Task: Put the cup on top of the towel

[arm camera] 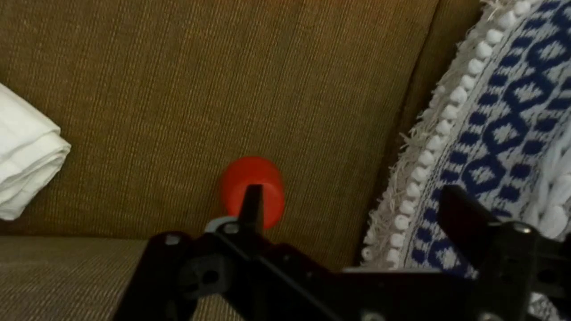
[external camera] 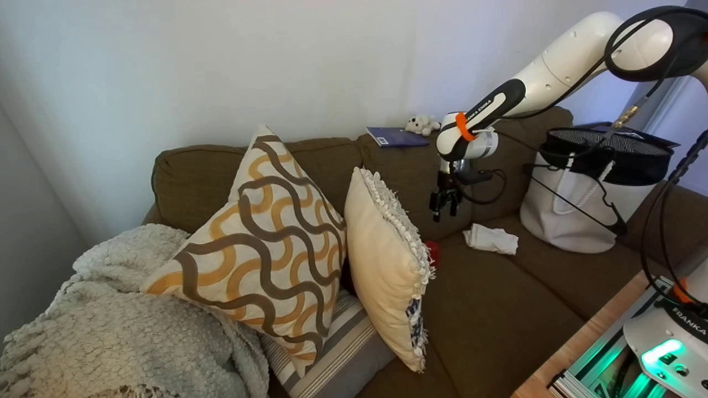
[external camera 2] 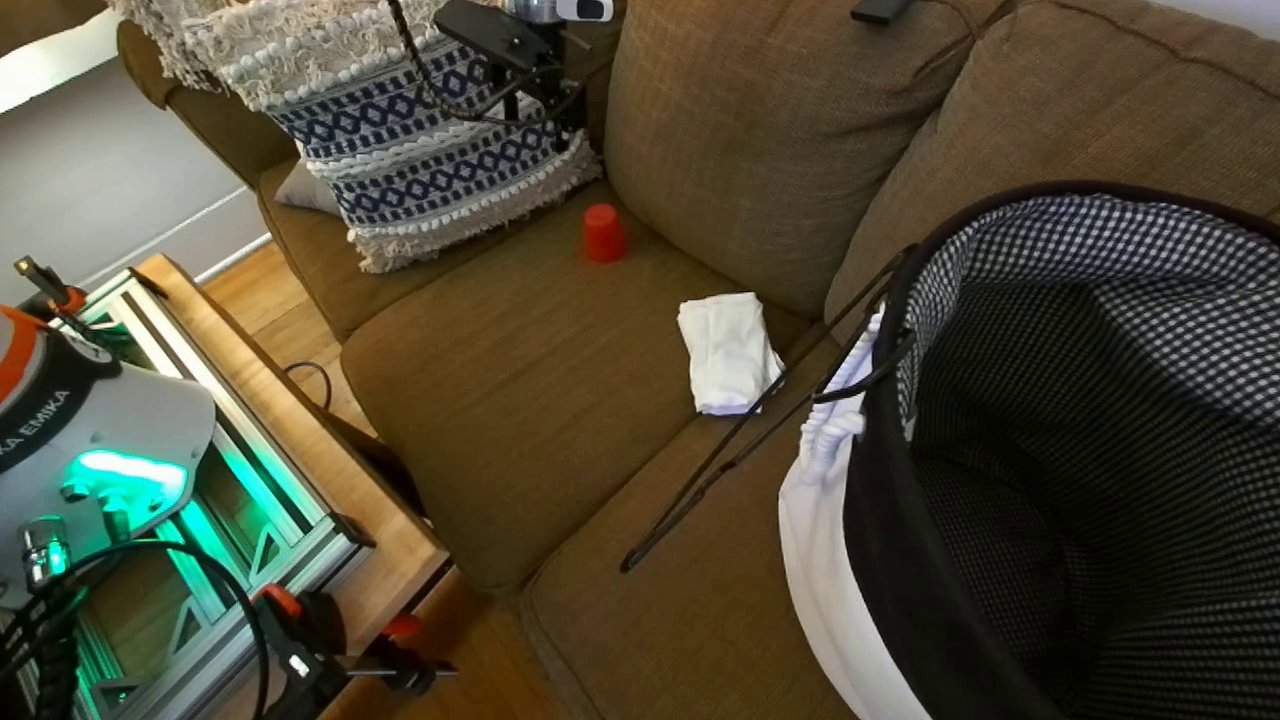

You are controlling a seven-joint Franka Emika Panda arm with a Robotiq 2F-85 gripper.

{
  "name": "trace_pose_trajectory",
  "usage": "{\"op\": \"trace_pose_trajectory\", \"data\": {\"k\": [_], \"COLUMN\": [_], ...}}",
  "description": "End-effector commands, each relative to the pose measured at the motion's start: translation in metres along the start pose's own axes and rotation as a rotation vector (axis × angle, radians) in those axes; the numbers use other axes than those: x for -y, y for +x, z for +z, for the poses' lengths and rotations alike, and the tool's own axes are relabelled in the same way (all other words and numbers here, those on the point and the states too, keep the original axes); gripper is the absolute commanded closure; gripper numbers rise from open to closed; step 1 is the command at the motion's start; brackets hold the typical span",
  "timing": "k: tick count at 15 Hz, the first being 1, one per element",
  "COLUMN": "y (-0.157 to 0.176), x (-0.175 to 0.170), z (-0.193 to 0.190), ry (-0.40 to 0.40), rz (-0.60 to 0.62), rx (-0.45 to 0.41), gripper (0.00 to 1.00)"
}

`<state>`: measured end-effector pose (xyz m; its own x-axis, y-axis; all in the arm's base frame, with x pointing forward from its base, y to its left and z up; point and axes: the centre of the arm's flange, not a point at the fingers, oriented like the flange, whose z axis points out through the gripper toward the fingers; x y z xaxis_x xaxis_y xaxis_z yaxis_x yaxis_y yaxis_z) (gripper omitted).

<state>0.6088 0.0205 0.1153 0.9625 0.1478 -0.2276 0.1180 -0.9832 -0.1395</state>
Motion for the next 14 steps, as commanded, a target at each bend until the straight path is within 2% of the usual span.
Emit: {"op": "trace_pose_trajectory", "data": {"k": [1, 2, 8, 14], "y": [0.029, 0.034, 0.044, 0.065], "x": [-0.025, -0.032, -0.059, -0.052], "z": [0.044, 0.056, 0.128, 0.164], "ry": [-0.047, -0.039, -0.109, -0.138], "rz": [0.030, 0.042, 0.145, 0.087], "rx": [-0.091, -0.093, -0.024, -0.039], "gripper": [0.00, 0.00, 0.00, 0.00]}}
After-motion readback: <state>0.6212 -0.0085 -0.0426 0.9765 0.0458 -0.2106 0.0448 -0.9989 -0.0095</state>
